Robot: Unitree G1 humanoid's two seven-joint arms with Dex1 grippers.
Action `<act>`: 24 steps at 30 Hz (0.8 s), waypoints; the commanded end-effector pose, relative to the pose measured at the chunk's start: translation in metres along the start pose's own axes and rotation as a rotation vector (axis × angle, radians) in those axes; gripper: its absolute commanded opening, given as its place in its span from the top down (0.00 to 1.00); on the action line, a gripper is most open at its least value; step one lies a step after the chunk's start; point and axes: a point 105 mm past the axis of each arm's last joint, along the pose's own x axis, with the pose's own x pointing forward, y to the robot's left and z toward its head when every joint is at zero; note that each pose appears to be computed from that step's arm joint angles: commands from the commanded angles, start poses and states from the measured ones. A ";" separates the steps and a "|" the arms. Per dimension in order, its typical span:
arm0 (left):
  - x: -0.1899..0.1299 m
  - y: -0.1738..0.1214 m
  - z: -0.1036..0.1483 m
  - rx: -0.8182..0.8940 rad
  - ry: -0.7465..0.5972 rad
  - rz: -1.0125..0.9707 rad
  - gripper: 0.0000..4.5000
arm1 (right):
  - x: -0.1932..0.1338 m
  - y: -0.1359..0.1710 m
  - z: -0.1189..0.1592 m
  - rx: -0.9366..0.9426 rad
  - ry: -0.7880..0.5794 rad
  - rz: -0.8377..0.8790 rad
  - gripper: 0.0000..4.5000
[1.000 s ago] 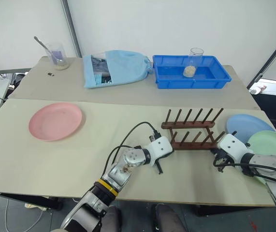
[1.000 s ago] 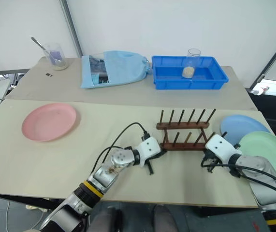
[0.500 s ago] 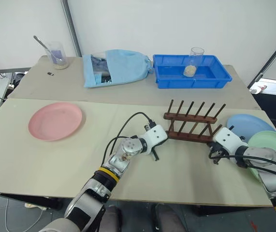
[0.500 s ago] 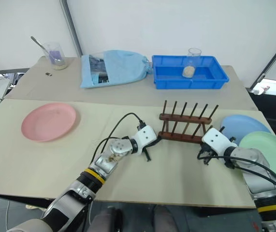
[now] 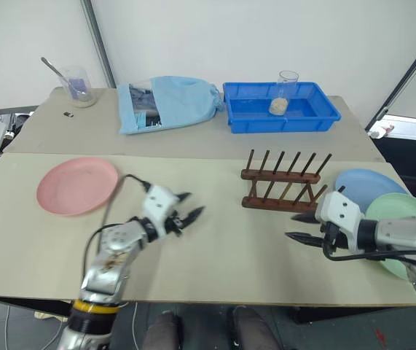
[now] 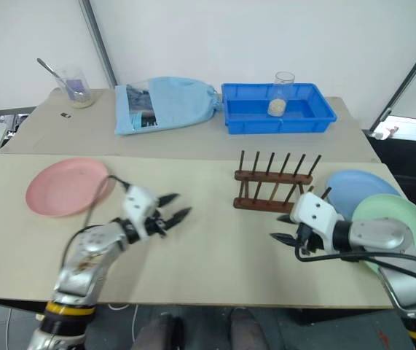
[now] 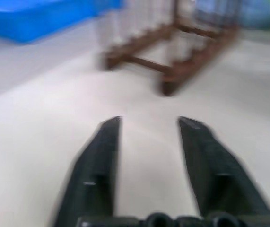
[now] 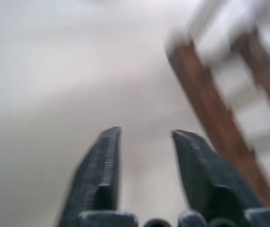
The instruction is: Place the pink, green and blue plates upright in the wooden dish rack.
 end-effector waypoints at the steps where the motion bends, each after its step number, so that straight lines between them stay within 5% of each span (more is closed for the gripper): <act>1: -0.041 0.051 0.022 -0.096 -0.063 0.328 0.02 | 0.007 0.003 0.040 -0.026 -0.142 0.066 0.20; 4: -0.086 0.096 0.014 -0.243 -0.045 0.626 0.00 | 0.021 0.001 0.065 -0.049 -0.240 0.114 0.01; 10: -0.135 0.137 0.007 -0.411 -0.053 0.887 0.00 | 0.041 -0.007 0.081 -0.103 -0.281 0.177 0.01; 23: -0.120 0.162 -0.042 -0.719 0.084 1.025 0.00 | 0.045 -0.016 0.093 -0.157 -0.287 0.191 0.01; 24: -0.117 0.164 -0.042 -0.727 0.088 1.024 0.06 | 0.045 -0.016 0.093 -0.159 -0.285 0.189 0.00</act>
